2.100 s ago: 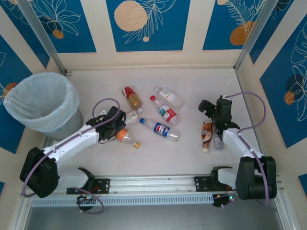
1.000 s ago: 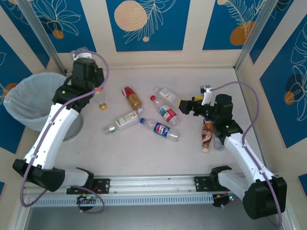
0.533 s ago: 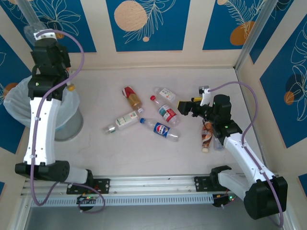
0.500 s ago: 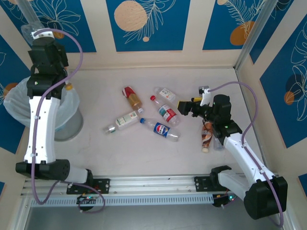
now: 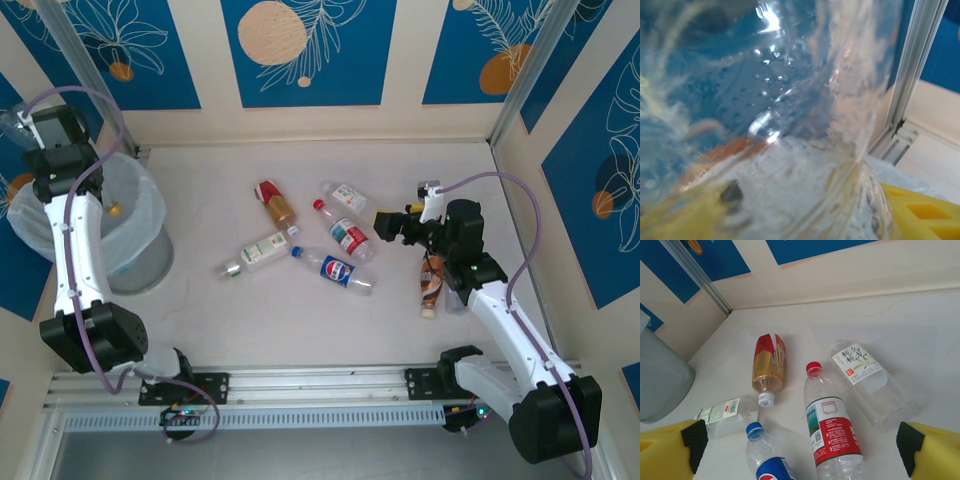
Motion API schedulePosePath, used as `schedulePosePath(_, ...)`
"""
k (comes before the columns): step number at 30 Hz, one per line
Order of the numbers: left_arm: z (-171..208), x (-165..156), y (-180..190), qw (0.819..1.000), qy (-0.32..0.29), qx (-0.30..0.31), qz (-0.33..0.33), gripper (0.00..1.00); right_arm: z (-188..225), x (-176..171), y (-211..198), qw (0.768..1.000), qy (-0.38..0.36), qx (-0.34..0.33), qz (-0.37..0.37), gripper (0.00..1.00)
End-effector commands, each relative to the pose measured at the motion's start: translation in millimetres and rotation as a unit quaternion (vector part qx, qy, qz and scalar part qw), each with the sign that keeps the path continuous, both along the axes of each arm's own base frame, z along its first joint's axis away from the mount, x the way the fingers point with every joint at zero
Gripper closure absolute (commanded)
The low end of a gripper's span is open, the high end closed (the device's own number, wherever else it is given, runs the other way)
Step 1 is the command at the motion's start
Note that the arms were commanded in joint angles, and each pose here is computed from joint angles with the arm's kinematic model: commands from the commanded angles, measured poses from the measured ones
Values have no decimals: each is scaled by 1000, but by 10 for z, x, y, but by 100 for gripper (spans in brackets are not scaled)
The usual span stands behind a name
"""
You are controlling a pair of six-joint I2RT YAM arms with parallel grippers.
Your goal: Put the plastic bottles in the bin
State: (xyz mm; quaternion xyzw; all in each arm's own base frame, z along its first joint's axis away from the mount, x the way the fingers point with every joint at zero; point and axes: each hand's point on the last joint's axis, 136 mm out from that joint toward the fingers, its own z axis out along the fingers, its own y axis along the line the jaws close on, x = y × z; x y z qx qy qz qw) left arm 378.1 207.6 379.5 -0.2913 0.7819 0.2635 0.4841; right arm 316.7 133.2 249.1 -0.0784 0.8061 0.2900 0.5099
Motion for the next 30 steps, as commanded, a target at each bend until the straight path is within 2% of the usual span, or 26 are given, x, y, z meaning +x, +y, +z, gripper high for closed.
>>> schedulePosePath(1,49,-85,-6,999,-37,-23,16,56,-6,-22,-17,1000,-4,-14,-3,1)
schedulePosePath(5,-246,-199,57,997,-24,-48,62,56,-22,-9,-14,1000,-3,-13,-4,1)
schedulePosePath(14,-908,-263,37,990,1,-104,98,56,-27,12,-1,1000,1,-16,-1,1)
schedulePosePath(21,-1363,-344,3,985,21,-127,112,50,-55,4,-12,1000,9,-20,-3,1)
schedulePosePath(25,-1537,-335,-13,982,42,-144,118,49,-35,-9,-1,1000,10,-23,0,1)
schedulePosePath(30,-1740,-367,-68,975,49,-173,128,43,-53,-4,-11,1000,12,-22,-4,1)
